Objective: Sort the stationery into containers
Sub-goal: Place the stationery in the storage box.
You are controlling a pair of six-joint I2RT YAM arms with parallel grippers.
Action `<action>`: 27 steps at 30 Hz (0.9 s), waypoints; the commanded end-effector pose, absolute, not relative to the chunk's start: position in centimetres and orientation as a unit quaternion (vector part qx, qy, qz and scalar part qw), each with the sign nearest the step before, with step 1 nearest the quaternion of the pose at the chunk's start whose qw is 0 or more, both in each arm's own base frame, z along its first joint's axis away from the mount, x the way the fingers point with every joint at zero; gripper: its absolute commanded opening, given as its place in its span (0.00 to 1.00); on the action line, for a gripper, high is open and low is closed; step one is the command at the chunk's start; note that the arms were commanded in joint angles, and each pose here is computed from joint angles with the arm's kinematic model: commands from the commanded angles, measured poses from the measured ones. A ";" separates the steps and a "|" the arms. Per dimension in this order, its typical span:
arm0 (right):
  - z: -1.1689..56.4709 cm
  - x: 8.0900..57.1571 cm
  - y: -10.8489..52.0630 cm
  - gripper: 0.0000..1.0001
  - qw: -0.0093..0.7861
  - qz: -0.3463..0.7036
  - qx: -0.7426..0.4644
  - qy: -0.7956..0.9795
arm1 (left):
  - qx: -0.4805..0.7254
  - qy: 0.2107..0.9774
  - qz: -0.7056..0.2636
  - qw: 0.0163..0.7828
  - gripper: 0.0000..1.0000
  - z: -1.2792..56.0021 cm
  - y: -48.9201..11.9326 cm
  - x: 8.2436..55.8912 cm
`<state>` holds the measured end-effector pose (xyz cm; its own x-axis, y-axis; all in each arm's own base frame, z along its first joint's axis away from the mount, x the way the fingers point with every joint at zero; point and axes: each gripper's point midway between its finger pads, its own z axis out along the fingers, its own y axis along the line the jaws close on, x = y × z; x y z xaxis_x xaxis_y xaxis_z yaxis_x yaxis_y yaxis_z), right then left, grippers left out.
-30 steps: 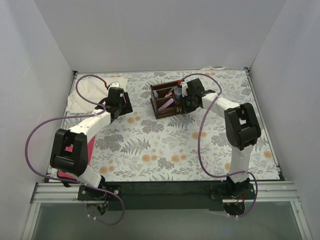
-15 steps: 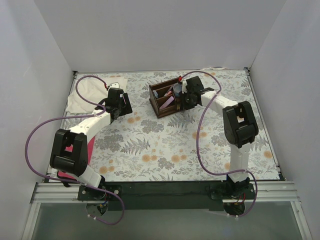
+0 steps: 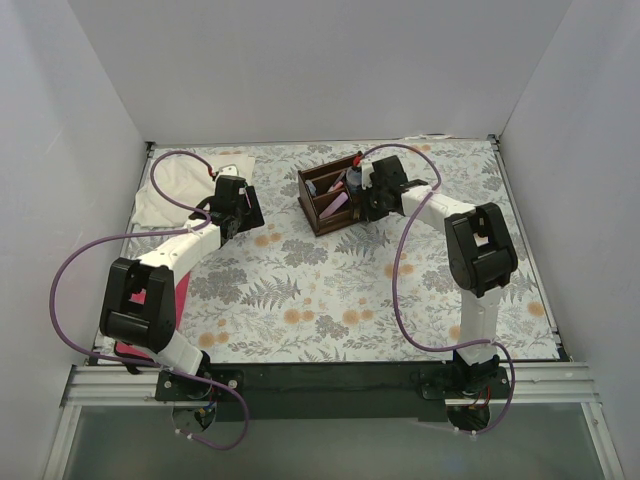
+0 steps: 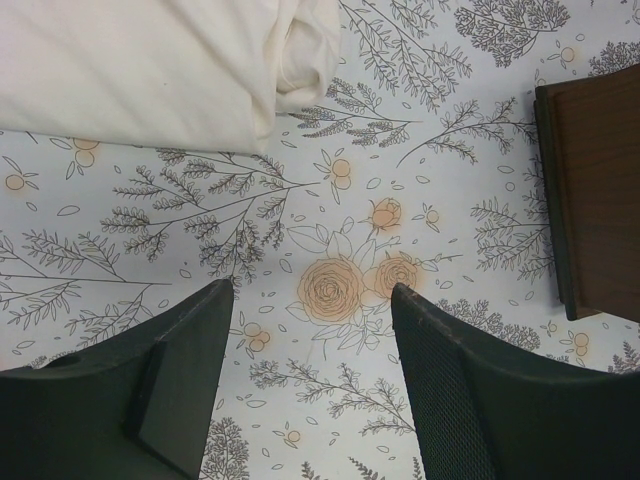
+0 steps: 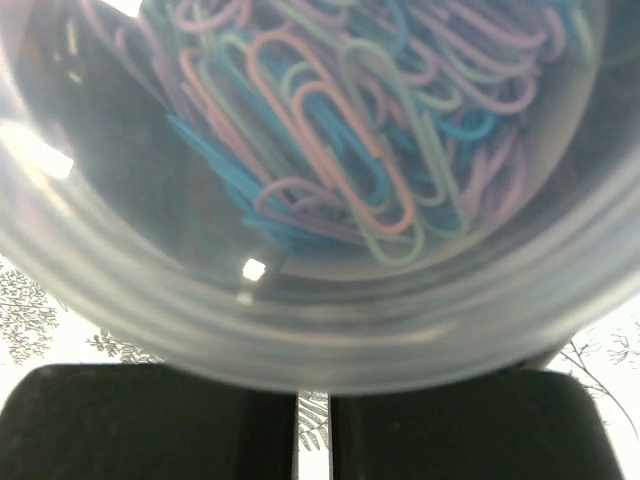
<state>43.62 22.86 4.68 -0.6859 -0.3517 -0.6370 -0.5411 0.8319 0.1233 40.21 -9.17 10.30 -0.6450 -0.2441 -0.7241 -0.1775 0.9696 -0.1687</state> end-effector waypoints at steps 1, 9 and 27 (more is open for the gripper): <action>7.2 46.7 24.3 0.01 0.371 0.149 -0.273 0.875 | -0.119 0.897 -0.050 0.422 0.62 11.9 -9.3 40.8; 8.0 46.8 24.7 0.01 0.380 0.148 -0.280 0.869 | -0.120 0.897 -0.049 0.422 0.62 11.8 -9.2 40.8; 9.6 45.8 22.7 0.51 0.402 0.111 -0.267 0.869 | -0.122 0.896 -0.055 0.423 0.62 12.0 -9.3 40.5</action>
<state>45.81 23.01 5.51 -0.6033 -0.4035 -0.6879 -0.5651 0.8249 0.0118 40.19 -9.35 10.29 -0.6462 -0.2519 -0.7204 -0.1773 0.9677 -0.1793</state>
